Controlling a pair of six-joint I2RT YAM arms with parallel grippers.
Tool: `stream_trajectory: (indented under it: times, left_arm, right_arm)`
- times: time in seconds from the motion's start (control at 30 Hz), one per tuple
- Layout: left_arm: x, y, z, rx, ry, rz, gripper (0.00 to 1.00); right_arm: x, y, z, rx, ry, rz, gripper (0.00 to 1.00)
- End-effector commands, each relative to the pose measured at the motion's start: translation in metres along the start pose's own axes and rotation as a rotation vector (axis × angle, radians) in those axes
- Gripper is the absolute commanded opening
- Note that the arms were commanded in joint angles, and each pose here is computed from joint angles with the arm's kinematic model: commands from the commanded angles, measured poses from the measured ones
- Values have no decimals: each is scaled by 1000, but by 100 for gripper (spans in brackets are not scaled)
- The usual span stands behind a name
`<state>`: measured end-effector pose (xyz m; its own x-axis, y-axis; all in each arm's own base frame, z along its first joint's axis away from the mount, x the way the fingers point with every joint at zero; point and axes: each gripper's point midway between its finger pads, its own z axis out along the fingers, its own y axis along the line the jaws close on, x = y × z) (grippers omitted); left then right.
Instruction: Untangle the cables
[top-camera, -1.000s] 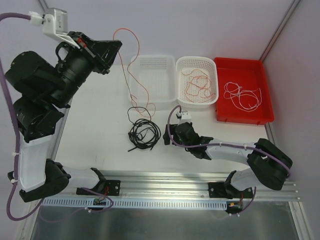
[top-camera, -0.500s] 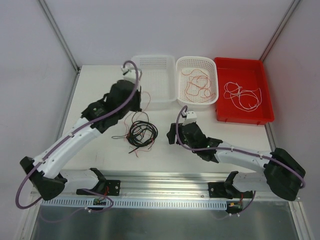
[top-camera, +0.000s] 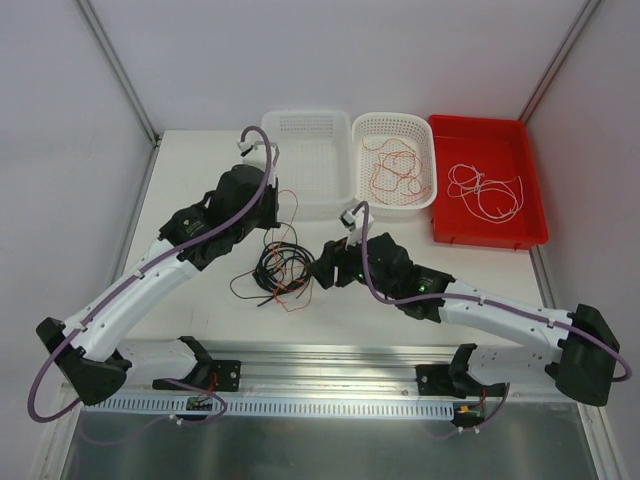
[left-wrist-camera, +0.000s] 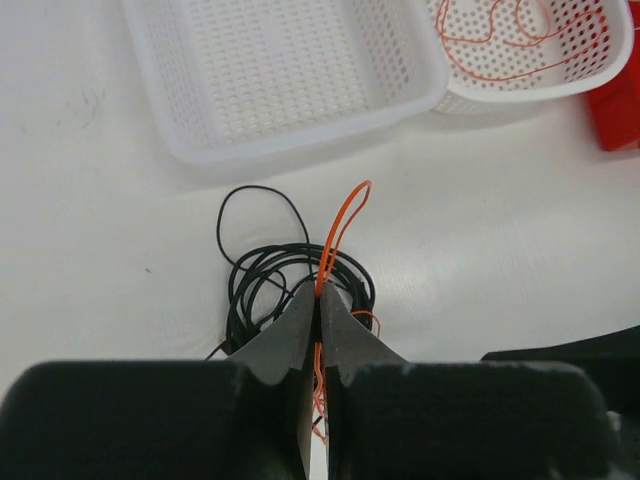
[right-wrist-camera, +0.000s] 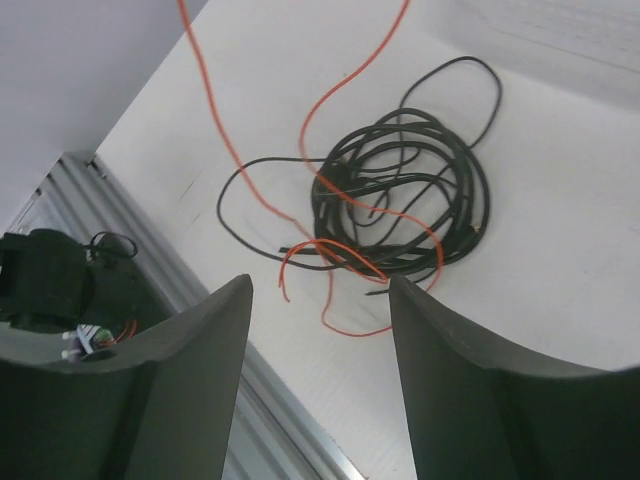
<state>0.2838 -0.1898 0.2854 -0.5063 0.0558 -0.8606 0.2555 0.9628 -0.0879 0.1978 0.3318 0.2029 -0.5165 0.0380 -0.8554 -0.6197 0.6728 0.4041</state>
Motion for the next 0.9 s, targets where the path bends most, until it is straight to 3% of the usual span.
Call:
stream_trajectory:
  times: [0.0,0.2,0.4,0.67,0.77,0.83,0.87]
  left_arm:
    - [-42,-10,-23,80,-116,-59,0]
    - [-67,-16,-45,136,-185,-61,0]
    - [-64,-23,-49,185,-180,-82,0]
    - [-70,-27,-52,211,-202,-97,0]
    - [-72,-27,-56,221,-215,-102,0]
    - [-72,-26,-56,221,-220,-106,0]
    - [-72,-24,-56,217,-221,-107,0]
  right_arm:
    - [-9,37,6,-130,15,-25,61]
    - [-11,53,21,-172,26,-14,65]
    - [-41,71,29,-203,-22,-42,74]
    - [-47,81,59,-198,-14,-52,73]
    - [-36,84,70,-216,24,-53,67]
    - [-31,83,74,-217,40,-51,56]
    - [-30,84,75,-220,42,-53,45]
